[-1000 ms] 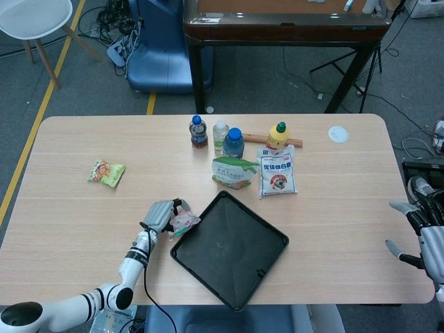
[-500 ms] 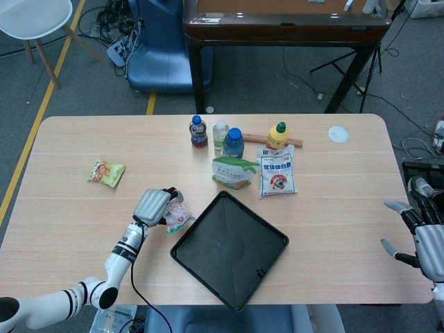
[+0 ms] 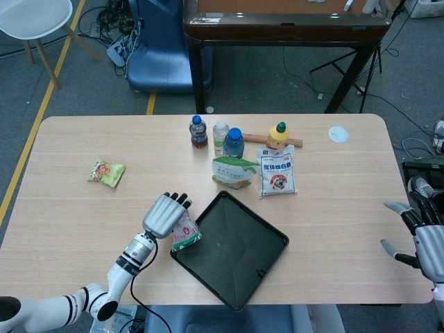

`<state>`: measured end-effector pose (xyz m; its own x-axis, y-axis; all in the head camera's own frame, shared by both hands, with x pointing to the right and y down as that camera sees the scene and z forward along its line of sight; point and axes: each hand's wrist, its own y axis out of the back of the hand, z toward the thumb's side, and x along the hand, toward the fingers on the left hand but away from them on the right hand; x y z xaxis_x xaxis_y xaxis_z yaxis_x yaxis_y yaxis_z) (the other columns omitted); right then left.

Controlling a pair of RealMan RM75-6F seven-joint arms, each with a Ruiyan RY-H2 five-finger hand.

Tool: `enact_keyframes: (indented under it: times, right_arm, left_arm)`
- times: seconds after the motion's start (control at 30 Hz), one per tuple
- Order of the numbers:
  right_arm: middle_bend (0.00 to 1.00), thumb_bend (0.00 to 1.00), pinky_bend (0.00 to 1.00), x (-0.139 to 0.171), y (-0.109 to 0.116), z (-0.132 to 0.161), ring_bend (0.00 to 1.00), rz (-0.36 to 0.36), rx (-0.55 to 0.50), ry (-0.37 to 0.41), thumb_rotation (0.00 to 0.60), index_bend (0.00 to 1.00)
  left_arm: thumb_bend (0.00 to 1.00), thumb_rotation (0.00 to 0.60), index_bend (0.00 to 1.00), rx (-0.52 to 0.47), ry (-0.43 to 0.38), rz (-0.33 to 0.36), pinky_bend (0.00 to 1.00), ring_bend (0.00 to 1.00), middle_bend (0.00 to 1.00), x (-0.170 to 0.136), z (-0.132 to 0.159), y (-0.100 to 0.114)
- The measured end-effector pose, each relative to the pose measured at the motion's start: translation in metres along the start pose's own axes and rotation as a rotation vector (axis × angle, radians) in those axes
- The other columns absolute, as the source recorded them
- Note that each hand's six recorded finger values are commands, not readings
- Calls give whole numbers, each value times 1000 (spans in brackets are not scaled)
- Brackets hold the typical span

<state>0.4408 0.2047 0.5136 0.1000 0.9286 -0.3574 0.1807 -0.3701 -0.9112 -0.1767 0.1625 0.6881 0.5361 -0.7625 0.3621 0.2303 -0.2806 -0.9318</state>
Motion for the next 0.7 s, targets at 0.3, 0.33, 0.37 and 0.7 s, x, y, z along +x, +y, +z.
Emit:
enact_keyframes:
  times: [0.3, 0.33, 0.37, 0.7]
  right_arm:
    - [281, 211, 60, 2, 0, -1, 60, -3, -2, -4, 600, 233]
    - [281, 210, 60, 2, 0, -1, 60, -2, -2, -5, 600, 233]
    - [281, 210, 60, 3, 0, -2, 61, -1, -1, -6, 600, 233]
    - [281, 210, 60, 5, 2, -2, 61, -6, -1, -5, 600, 233]
  left_arm:
    - [200, 600, 480, 326, -20, 63, 647, 572, 609, -8, 23, -12]
    - [200, 600, 479, 354, -21, 69, 647, 572, 609, -9, 25, -14]
    - [200, 600, 477, 393, -22, 77, 647, 572, 608, -11, 26, -15]
    - [200, 600, 472, 533, -21, 115, 660, 571, 608, -21, 37, -25]
